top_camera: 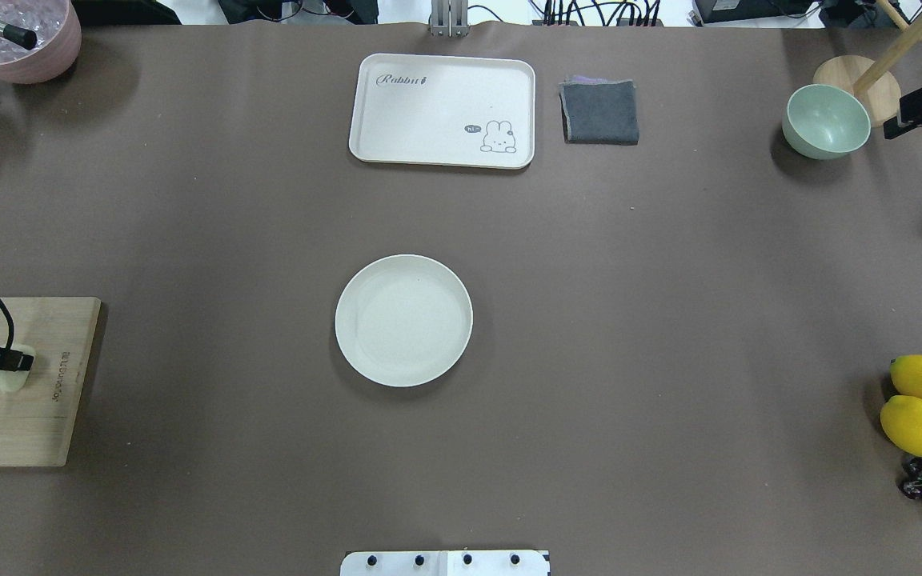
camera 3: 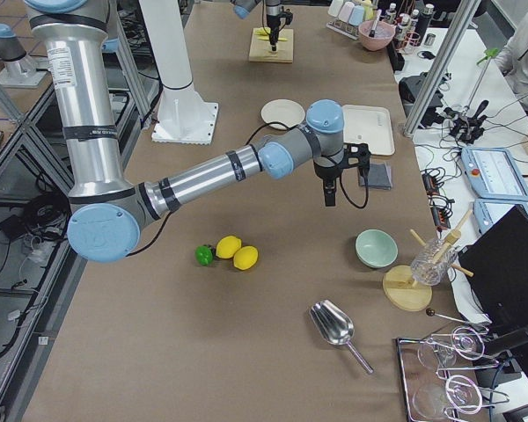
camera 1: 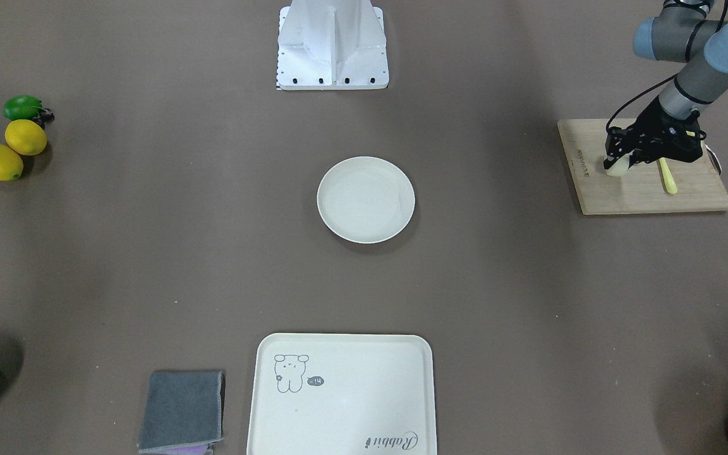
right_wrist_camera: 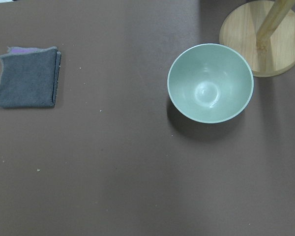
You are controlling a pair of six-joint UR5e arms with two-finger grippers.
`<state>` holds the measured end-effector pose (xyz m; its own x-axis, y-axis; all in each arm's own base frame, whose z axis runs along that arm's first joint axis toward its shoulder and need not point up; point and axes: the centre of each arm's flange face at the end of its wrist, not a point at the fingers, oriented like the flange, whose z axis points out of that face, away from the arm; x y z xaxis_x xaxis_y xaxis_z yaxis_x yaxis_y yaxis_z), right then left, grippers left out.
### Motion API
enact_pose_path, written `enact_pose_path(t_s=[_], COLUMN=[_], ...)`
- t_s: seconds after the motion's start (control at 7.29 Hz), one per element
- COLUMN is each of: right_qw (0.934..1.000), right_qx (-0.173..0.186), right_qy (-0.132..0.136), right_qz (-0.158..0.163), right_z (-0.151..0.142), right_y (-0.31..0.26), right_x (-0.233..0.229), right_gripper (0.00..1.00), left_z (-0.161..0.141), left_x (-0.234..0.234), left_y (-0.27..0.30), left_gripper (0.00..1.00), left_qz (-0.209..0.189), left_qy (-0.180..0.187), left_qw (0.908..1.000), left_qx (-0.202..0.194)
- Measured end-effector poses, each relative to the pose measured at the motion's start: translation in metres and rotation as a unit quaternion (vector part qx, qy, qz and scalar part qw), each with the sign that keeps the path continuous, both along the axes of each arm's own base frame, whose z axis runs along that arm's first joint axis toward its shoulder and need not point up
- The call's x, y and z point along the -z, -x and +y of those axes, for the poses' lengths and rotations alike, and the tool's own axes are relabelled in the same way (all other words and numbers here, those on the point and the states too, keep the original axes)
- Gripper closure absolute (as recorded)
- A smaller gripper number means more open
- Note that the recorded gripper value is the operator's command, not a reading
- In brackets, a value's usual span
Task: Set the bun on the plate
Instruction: 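Grasp the pale yellow bun on the cutting board with the left gripper, then carry the bun with the left gripper over the white plate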
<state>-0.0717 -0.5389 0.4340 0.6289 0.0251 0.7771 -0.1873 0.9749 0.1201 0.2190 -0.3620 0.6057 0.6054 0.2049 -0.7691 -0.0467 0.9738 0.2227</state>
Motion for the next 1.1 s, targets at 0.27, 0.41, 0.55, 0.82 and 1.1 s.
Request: enact_pose_path(t_s=[0.27,0.41,0.55,0.82,1.1], right_qw=[1.0000,0.9999,0.9999,0.9996,0.9992], right_qx=[-0.004,-0.007,-0.010,-0.006,-0.002], right_qy=[0.006,0.009,0.010,0.012,0.012], right_qz=[0.002,0.004,0.009,0.024,0.038], right_z=[0.006,0.010,0.016,0.035,0.060], right_y=[-0.008,-0.018,-0.030,-0.057,-0.090], right_x=[-0.010,-0.019,-0.030,-0.064,-0.098], right_gripper=[0.00,0.00,0.00,0.00,0.00], left_z=[-0.011,-0.025,-0.046,-0.079,-0.084], left_x=[0.043,0.072,0.108,0.190,0.270], left_y=[-0.014,-0.029,-0.050,-0.106,-0.189], left_gripper=[0.70,0.70,0.70,0.70,0.70], left_qz=[0.044,0.073,0.105,0.147,0.156], left_qy=[-0.008,-0.001,0.009,0.032,0.047], left_qw=[0.9989,0.9973,0.9945,0.9884,0.9860], left_qx=[-0.014,-0.010,0.002,0.021,0.036])
